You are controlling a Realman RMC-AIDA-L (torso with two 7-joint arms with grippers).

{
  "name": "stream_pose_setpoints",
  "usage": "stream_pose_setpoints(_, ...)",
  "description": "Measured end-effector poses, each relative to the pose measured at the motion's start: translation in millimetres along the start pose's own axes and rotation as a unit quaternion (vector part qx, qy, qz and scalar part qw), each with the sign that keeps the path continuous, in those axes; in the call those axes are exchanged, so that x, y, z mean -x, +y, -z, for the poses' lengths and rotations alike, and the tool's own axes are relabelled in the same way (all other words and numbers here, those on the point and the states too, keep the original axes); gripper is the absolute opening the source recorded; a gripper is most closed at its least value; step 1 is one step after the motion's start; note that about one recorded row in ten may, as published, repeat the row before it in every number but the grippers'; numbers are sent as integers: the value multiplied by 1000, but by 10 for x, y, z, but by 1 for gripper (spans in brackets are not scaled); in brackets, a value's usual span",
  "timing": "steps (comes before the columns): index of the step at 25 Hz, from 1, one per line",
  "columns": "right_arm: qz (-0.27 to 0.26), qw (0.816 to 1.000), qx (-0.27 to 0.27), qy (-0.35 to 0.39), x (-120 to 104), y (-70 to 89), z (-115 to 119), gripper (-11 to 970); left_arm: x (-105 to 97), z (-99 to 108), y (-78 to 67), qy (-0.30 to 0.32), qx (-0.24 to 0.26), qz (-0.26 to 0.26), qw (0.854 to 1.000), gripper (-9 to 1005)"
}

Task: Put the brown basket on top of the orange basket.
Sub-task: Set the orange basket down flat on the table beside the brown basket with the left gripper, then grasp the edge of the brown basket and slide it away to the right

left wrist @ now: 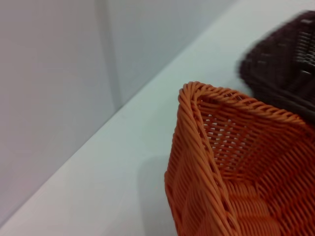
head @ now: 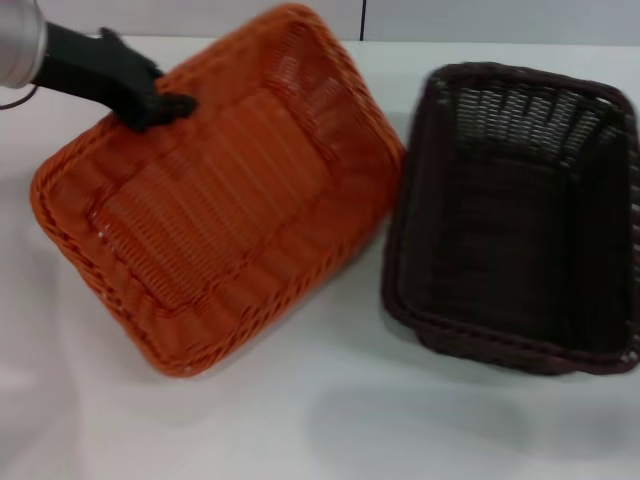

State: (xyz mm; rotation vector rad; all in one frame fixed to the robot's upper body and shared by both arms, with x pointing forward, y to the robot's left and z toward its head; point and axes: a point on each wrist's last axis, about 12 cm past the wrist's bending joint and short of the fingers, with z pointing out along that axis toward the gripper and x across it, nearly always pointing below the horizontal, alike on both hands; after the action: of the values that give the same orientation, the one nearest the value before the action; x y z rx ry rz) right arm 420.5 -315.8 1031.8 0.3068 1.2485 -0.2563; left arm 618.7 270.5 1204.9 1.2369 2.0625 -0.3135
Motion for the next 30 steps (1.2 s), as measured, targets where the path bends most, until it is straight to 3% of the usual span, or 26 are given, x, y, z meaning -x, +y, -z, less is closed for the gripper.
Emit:
stream_pose_setpoints(2, -2, 1000, 1, -2, 3, 14, -14, 767, 32, -12, -16, -3, -8, -15, 1000, 187)
stream_pose_setpoints(5, -5, 1000, 4, -4, 6, 40, -35, 767, 201, -124, -115, -16, -48, -80, 995, 182)
stream_pose_setpoints(7, -6, 1000, 6, -5, 7, 53, -43, 767, 201, -124, -115, -16, -48, -80, 995, 177)
stream_pose_setpoints(8, -6, 1000, 6, -5, 7, 57, -46, 767, 312, -264, -184, -25, -77, -120, 989, 174)
stream_pose_setpoints(10, -6, 1000, 6, -5, 6, 59, -46, 767, 361, -344, -206, -29, -92, -135, 986, 174)
stream_pose_setpoints(15, -6, 1000, 6, -4, 5, 58, -43, 767, 444, -478, -231, -31, -101, -142, 984, 173)
stream_pose_setpoints(24, -8, 1000, 15, -7, 10, 96, -66, 768, 487, -553, -148, -42, -48, -131, 989, 175)
stream_pose_setpoints(30, -9, 1000, 21, -8, 12, 112, -75, 768, 514, -528, -133, -45, -43, -135, 989, 306)
